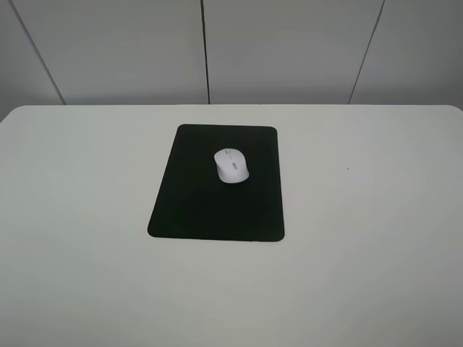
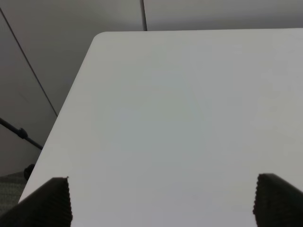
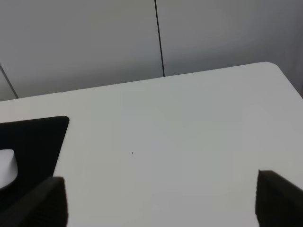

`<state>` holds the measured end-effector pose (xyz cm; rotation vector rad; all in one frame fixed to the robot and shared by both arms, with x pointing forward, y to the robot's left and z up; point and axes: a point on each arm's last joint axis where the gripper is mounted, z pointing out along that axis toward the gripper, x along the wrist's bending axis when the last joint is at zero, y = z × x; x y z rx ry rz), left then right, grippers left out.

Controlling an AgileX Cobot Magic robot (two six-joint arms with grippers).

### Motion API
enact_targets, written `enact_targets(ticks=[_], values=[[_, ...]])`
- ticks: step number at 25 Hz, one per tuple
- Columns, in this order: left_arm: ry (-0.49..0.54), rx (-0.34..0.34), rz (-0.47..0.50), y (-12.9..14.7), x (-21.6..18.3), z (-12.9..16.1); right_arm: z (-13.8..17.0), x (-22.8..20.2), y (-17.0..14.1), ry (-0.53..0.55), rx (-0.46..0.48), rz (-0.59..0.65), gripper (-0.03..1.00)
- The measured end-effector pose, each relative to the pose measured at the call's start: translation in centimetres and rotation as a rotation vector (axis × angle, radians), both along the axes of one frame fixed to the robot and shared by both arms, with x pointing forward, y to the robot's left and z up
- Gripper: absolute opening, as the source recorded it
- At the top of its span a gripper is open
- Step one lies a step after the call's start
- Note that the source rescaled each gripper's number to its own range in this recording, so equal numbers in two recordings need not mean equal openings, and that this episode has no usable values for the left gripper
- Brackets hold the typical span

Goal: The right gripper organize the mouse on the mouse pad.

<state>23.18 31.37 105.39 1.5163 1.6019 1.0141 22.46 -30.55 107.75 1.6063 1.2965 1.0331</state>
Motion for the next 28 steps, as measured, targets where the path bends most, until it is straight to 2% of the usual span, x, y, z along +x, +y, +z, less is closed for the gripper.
enact_targets(ticks=[5,13,18,28], values=[[0.000,0.000,0.000,0.0,0.0,0.0,-0.2,-0.1,0.0,0.015,-0.002,-0.004,0.86],[0.000,0.000,0.000,0.0,0.0,0.0,-1.9,0.3,-0.5,0.119,-0.036,-0.040,0.86],[0.000,0.000,0.000,0.0,0.0,0.0,-2.0,0.4,-0.5,0.120,-0.046,-0.037,0.86],[0.000,0.000,0.000,0.0,0.0,0.0,-2.2,0.6,0.1,0.133,-0.116,0.059,0.86]])
